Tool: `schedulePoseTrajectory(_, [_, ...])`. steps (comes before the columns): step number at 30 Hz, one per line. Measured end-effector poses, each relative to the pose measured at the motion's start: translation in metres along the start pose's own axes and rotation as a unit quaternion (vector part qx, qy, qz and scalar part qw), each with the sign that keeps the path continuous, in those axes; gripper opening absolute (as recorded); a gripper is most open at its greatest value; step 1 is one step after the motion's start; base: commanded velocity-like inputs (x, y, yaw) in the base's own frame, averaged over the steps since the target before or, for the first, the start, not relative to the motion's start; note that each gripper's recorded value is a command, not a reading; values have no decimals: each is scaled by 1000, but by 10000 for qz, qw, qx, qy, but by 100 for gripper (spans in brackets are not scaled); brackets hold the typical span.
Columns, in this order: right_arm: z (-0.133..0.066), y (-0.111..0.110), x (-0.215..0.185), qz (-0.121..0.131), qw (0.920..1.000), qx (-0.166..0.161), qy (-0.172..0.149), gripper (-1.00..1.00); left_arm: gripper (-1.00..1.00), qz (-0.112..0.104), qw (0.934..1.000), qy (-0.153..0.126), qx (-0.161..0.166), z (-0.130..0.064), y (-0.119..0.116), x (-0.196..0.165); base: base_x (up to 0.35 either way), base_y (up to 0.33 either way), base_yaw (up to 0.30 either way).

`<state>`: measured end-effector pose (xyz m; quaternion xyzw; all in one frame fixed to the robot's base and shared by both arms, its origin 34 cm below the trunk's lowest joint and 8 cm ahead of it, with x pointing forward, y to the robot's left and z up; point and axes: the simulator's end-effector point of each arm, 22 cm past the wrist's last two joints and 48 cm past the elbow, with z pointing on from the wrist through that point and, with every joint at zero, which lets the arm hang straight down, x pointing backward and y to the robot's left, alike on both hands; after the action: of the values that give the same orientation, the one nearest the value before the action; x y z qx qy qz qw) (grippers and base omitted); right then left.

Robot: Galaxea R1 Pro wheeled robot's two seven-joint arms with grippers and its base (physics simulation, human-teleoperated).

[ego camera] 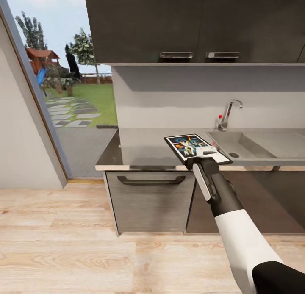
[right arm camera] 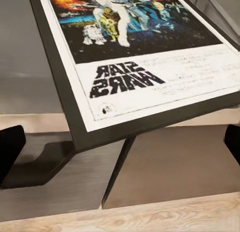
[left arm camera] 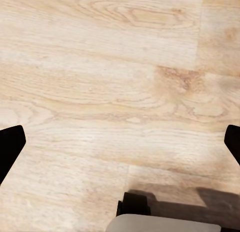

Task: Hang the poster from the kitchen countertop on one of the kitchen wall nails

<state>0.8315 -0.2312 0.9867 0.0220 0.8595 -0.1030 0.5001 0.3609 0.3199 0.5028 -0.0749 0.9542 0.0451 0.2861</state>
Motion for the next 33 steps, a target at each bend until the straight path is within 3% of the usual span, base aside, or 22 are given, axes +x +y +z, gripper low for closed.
schedulePoseTrajectory(33, [-1,3,-1,109,9999,-97,7,100,100,1,10000,-1,0,0,0,0,137,32,0])
